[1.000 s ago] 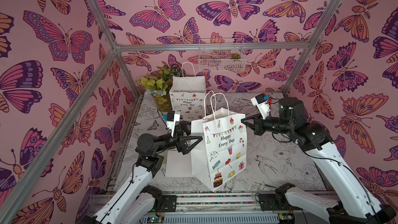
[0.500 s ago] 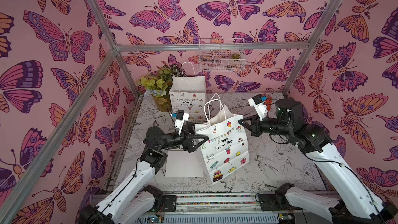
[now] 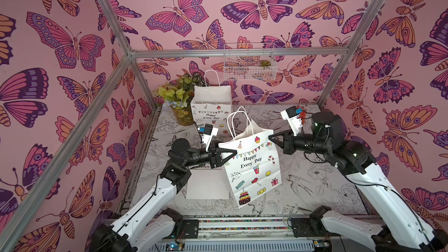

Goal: Put away the paper bag
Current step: Press the paper bag.

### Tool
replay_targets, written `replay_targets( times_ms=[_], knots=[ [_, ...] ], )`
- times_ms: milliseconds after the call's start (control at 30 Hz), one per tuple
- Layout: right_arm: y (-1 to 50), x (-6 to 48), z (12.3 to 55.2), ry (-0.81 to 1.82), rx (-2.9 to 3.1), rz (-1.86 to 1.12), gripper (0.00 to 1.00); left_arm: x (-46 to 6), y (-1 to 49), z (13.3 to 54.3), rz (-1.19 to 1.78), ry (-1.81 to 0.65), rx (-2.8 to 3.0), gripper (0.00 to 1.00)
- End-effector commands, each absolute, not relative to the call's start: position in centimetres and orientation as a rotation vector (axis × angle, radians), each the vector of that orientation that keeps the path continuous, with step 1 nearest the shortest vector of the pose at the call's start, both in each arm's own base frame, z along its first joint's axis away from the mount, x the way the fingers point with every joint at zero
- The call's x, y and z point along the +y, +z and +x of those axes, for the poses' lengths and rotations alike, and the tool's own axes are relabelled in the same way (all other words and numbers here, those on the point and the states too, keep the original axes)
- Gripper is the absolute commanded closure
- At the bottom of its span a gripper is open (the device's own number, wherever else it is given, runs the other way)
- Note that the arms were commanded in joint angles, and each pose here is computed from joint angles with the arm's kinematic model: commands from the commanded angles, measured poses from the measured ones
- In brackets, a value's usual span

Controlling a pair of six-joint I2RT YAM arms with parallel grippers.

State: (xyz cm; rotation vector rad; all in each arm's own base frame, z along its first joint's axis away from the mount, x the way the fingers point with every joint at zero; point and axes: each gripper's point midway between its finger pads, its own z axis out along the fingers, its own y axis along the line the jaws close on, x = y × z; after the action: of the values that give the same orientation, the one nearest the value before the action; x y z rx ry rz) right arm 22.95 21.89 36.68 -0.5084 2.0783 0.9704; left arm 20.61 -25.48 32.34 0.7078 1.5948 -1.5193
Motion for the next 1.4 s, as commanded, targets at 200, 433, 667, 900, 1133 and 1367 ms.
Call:
replay_targets(
  times_ms=[200, 433, 667, 900, 1133, 1367],
  knots=[
    [38.5, 21.9, 22.2, 1.016, 1.999, -0.494, 1.0, -25.4, 32.9, 20.2, 0.736, -1.484, 1.571, 0.65],
    [38.6, 21.6, 22.1, 1.013, 1.985, -0.472, 1.0, -25.3, 33.1, 19.9, 0.748, -1.489, 1.564, 0.5],
    [38.8, 21.8, 21.8, 1.05, 1.972, -0.47, 1.0, -25.3, 33.2, 19.7, 0.755, -1.493, 1.559, 0.81],
    [39.0, 22.0, 21.3, 1.082, 1.958, -0.488, 1.0, -25.3, 33.0, 19.7, 0.76, -1.492, 1.562, 0.95],
    [38.2, 20.4, 20.4, 1.017, 1.931, -0.465, 0.26, -24.6, 32.1, 20.7, 0.777, -1.48, 1.602, 1.0],
    [36.5, 16.5, 20.5, 0.815, 1.875, -0.341, 0.01, -23.4, 34.2, 22.3, 0.876, -1.648, 1.613, 1.0]
  ],
)
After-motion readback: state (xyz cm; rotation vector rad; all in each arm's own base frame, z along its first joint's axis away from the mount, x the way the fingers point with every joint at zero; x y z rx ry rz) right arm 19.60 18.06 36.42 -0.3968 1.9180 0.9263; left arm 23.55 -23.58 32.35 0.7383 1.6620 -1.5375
